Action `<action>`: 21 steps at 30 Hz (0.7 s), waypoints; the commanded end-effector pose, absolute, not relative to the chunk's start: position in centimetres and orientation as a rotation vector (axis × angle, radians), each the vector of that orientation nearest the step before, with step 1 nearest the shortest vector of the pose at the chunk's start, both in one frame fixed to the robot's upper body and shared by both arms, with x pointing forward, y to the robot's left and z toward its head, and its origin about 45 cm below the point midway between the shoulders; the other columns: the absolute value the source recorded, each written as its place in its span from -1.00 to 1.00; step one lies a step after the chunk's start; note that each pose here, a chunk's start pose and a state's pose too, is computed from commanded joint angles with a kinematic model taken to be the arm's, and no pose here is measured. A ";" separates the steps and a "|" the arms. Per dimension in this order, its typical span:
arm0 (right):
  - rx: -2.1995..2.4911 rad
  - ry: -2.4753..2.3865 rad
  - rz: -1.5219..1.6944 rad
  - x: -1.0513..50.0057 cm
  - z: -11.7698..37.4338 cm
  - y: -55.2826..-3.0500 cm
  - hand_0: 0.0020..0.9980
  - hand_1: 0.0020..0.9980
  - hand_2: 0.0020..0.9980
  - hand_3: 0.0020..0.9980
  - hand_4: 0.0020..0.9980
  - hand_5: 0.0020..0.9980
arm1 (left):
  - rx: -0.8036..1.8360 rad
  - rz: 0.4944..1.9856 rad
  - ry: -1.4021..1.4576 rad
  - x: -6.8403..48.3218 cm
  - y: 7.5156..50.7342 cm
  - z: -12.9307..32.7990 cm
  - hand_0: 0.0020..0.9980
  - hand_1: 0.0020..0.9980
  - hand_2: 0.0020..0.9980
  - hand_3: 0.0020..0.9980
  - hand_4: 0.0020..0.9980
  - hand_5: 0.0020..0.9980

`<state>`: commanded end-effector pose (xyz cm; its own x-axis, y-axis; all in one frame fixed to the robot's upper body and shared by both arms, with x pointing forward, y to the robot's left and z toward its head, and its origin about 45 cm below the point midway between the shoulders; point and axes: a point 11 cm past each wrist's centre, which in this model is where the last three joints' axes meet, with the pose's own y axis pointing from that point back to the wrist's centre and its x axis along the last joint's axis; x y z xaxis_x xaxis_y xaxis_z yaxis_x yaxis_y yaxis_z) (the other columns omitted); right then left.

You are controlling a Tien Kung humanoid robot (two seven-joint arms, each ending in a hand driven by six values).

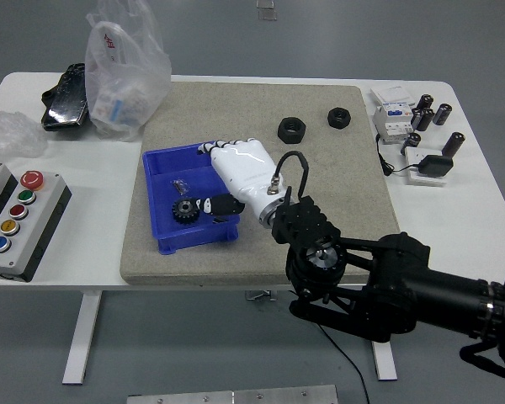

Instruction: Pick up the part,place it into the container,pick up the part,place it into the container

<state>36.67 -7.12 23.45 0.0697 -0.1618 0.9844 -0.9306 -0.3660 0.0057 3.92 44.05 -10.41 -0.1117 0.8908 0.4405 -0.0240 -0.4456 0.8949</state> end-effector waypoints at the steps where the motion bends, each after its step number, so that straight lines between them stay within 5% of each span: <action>1: 1.637 -1.158 1.342 36.9 23.9 -7.9 -0.29 0.23 0.49 0.62 0.70 0.02 | 1.450 1.646 0.994 3.9 44.1 -10.4 0.56 0.48 0.38 0.48 0.64 0.22; 10: 1.751 -1.685 1.065 38.2 26.5 -16.9 -0.22 0.25 0.43 0.55 0.67 0.01 | 1.457 1.654 0.998 3.5 44.4 -10.3 0.56 0.48 0.38 0.48 0.64 0.22; 11: 1.759 -1.746 1.023 38.3 26.4 -18.0 0.07 0.30 0.39 0.43 0.62 -0.02 | 1.457 1.654 0.999 3.5 44.4 -10.3 0.57 0.48 0.38 0.48 0.63 0.22; 21: 1.819 -2.161 0.679 37.1 24.9 -26.8 0.18 0.33 0.39 0.41 0.63 0.00 | 1.449 1.645 0.984 3.9 44.3 -10.3 0.56 0.48 0.38 0.48 0.63 0.21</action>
<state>37.08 -26.80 24.85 -0.1994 -0.8637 0.4629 -0.9732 0.1194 -0.1965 3.95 44.28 -10.34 -0.1071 0.8904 0.4424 -0.0310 -0.4478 0.8936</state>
